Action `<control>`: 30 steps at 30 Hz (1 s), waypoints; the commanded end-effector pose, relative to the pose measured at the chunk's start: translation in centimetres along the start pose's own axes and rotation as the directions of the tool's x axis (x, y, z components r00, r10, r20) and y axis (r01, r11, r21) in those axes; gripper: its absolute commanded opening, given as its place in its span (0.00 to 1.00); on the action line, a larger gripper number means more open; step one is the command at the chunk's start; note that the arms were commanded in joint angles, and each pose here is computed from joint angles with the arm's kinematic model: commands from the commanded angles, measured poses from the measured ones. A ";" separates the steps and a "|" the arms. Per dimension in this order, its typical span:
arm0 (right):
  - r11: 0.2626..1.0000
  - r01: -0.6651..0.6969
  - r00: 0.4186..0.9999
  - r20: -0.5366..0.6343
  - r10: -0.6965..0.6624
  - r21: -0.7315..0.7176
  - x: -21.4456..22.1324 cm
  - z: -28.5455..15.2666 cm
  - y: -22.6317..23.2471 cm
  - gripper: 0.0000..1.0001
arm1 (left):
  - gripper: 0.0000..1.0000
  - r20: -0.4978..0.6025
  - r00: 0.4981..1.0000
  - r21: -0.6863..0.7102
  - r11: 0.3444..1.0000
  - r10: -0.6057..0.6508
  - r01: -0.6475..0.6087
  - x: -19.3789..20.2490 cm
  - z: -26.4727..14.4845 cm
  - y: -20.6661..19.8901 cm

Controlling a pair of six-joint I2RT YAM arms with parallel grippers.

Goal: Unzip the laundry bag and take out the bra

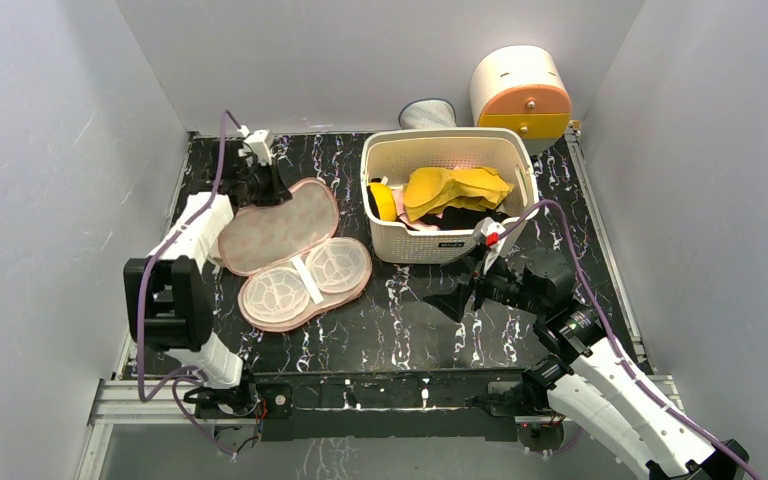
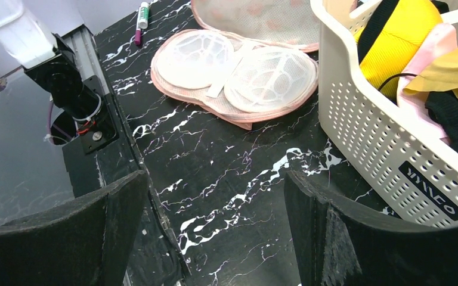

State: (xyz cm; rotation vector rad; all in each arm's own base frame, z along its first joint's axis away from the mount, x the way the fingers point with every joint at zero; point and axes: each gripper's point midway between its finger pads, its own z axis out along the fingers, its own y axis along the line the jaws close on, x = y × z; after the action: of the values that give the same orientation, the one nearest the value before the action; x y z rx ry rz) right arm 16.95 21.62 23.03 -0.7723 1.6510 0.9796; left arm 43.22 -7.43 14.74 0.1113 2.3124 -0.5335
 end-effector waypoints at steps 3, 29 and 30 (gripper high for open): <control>0.999 0.021 0.999 0.044 -0.022 0.026 -1.2 0.0 -0.3 0.83 | 0.00 0.034 0.998 0.012 0.998 0.057 -0.058 1.9 -3.5 -5.7; 0.821 -0.318 0.937 0.291 0.195 0.474 -7.4 -1.6 -8.0 0.98 | 0.07 -0.042 0.986 0.263 0.950 -0.164 0.169 11.8 -8.4 -11.6; 0.810 -0.320 0.938 0.284 0.198 0.492 -7.7 -1.6 -8.3 0.98 | 0.08 -0.052 0.984 0.274 0.945 -0.172 0.179 12.1 -8.5 -11.8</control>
State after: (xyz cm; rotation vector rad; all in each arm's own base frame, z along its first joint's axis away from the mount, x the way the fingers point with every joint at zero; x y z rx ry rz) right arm 23.40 17.69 23.87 -0.2145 1.8128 0.7439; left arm 27.58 -14.57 14.93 0.0430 2.2981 -0.8509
